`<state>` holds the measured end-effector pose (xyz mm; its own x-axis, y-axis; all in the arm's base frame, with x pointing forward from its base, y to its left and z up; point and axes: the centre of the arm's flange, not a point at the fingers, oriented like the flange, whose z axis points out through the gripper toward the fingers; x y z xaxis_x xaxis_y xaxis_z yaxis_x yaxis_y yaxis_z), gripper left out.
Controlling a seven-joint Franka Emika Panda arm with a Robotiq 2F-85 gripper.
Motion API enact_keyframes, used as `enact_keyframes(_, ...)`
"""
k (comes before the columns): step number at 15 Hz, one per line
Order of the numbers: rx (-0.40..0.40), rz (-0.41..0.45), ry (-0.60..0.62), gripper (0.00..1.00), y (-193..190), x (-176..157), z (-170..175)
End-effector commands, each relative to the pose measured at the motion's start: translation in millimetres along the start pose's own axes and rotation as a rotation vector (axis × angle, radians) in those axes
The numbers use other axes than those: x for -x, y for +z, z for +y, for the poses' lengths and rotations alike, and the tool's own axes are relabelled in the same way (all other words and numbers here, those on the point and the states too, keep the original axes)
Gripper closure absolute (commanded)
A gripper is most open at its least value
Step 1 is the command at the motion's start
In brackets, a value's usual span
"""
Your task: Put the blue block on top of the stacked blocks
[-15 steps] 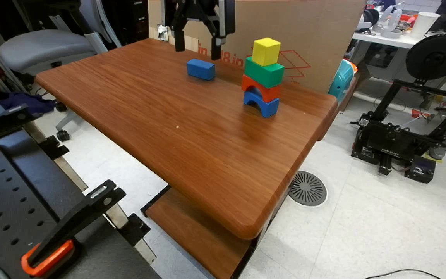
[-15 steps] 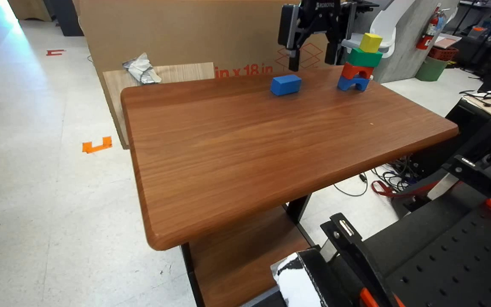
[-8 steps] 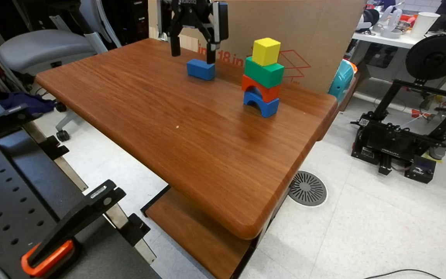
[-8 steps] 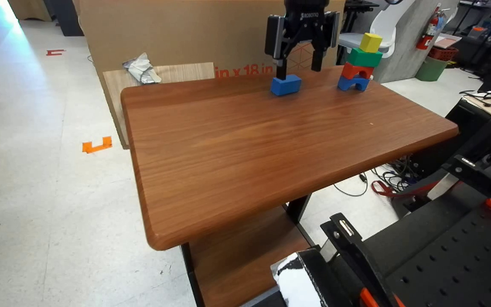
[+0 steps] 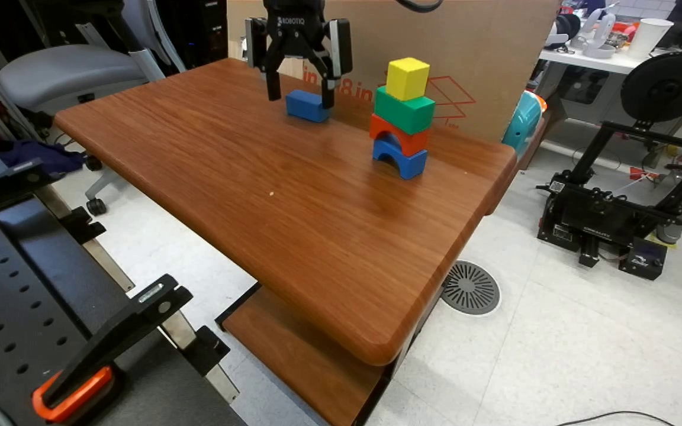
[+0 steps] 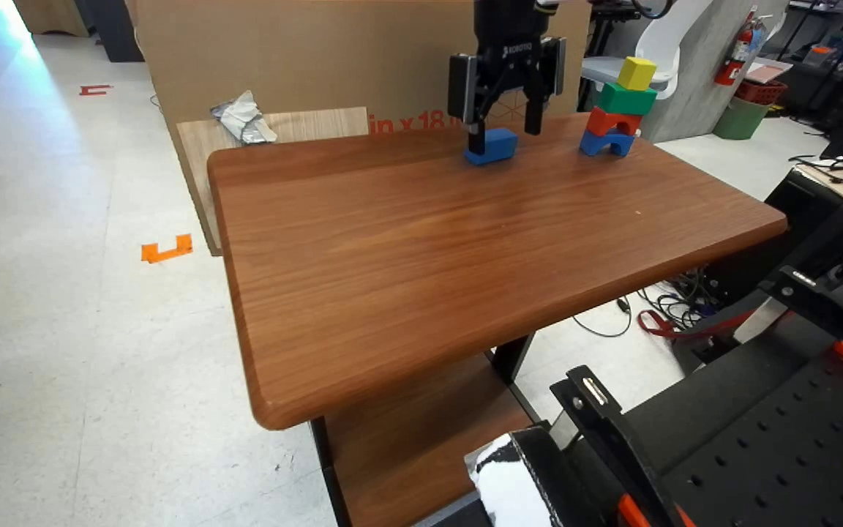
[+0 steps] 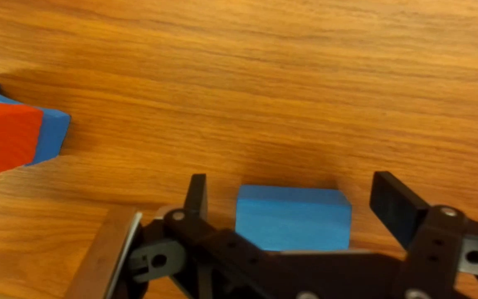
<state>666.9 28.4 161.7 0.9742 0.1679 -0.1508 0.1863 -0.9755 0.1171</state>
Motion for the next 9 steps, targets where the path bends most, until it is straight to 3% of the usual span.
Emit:
enact_keyframes(1, 0.040, -0.009, -0.003, 0.00, 5.4, -14.0, 3.6)
enact_keyframes(3, 0.043, -0.013, -0.007, 0.03, 8.5, -15.8, 3.4)
enact_keyframes(4, 0.042, -0.016, -0.011, 0.27, 9.1, -15.8, 1.8)
enact_keyframes(6, 0.037, -0.012, -0.017, 0.30, 8.3, -15.2, -0.8)
enact_keyframes(9, 0.027, 0.004, -0.019, 0.54, 1.4, -13.6, -1.3)
